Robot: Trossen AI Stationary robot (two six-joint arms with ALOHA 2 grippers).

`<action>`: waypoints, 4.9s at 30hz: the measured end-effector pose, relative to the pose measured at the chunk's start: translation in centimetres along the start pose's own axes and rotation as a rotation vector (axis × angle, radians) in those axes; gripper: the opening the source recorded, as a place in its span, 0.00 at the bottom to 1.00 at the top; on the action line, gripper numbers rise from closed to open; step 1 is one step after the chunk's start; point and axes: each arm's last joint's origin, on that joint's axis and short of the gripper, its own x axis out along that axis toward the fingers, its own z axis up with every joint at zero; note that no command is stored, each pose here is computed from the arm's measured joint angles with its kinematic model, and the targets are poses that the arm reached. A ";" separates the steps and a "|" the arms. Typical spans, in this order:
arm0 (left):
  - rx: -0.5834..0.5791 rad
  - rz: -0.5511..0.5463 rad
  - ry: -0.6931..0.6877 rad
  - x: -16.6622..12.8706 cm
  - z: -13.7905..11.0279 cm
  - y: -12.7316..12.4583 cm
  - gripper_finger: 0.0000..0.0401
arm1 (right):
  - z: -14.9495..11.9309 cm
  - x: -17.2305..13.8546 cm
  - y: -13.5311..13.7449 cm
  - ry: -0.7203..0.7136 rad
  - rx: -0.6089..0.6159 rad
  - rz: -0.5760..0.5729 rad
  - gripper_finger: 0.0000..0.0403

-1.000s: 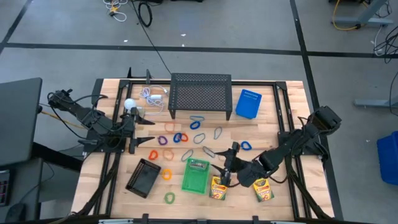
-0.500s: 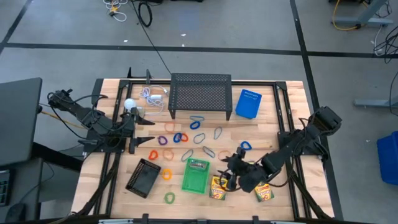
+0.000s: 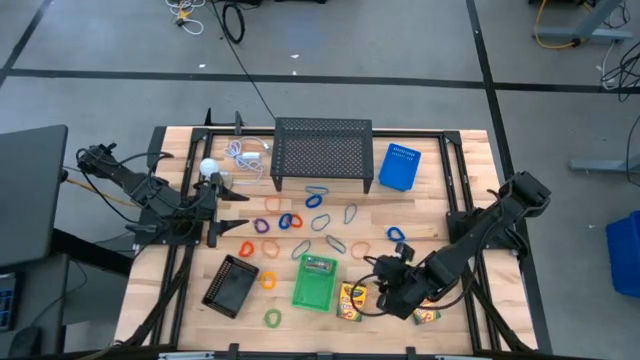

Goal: Pick & Place Office Desk Supplies
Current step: Put the crayon box into the green bin

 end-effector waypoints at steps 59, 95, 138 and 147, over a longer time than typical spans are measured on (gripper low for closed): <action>0.061 0.007 0.029 0.6 -0.3 -0.4 0.71 | -8.3 4.0 4.9 0.946 0.224 0.088 0.00; 0.045 0.005 0.012 0.6 -0.1 -0.4 0.71 | -7.5 5.4 -0.9 0.306 0.344 -0.750 0.00; 0.059 0.005 0.014 0.6 -0.1 -0.4 0.71 | 1.5 4.7 3.7 0.222 0.090 -0.272 0.53; 0.066 0.005 0.015 0.6 -0.1 -0.4 0.71 | 1.6 4.8 4.3 0.262 0.124 -0.190 0.44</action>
